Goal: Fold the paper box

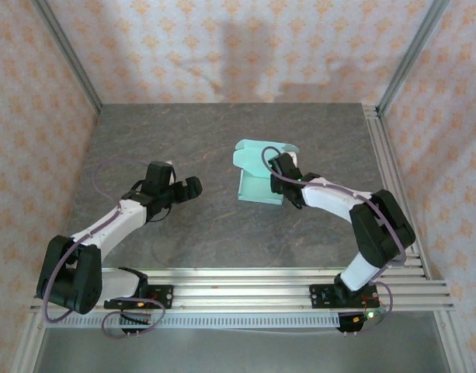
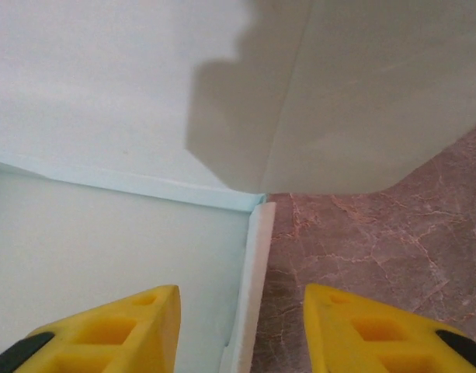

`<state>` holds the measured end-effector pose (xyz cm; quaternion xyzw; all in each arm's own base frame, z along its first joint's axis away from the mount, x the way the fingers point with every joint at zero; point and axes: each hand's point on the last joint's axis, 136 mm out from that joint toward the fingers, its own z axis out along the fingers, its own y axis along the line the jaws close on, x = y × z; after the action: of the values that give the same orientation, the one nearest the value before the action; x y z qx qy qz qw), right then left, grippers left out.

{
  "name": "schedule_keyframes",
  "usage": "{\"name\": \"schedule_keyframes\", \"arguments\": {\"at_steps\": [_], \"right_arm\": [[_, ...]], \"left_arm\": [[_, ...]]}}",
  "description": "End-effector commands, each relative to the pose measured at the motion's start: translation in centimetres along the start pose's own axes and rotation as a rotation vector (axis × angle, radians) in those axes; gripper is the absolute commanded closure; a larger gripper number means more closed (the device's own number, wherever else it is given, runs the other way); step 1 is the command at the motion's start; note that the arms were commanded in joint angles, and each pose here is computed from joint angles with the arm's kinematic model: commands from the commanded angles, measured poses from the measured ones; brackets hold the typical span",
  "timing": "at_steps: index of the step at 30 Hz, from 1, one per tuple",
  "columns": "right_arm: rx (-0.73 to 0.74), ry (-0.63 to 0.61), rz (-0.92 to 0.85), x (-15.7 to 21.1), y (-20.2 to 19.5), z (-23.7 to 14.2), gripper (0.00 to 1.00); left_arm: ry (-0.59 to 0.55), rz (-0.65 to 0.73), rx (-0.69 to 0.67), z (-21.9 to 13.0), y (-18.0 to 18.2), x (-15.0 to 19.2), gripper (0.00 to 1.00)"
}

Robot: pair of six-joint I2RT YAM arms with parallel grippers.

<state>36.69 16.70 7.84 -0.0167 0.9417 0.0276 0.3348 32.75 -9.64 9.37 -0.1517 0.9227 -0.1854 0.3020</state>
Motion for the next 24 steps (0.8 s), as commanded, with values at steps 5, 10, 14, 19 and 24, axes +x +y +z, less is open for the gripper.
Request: {"name": "schedule_keyframes", "arguments": {"at_steps": [5,10,14,19,24], "right_arm": [[-0.226,-0.097,0.055,-2.2,1.5,-4.2,0.54],[-0.225,-0.164,-0.004,-4.0,0.5,-6.8,0.49],[-0.206,-0.183,-0.02,-5.0,-1.1,-8.2,0.47],[-0.224,-0.228,0.009,-6.0,-2.0,-9.7,0.44],[-0.242,-0.223,0.006,-5.7,-1.8,-10.0,0.44]], "left_arm": [[-0.019,0.089,0.127,0.7,-4.4,-1.3,0.01],[-0.087,0.302,0.191,-0.5,-8.6,-2.8,0.06],[-0.124,0.471,0.255,-1.3,-11.7,-4.7,0.12],[-0.116,0.673,0.272,-0.8,-14.4,-6.9,0.19],[-0.009,0.869,0.351,0.6,-17.3,-7.2,0.25]]}}
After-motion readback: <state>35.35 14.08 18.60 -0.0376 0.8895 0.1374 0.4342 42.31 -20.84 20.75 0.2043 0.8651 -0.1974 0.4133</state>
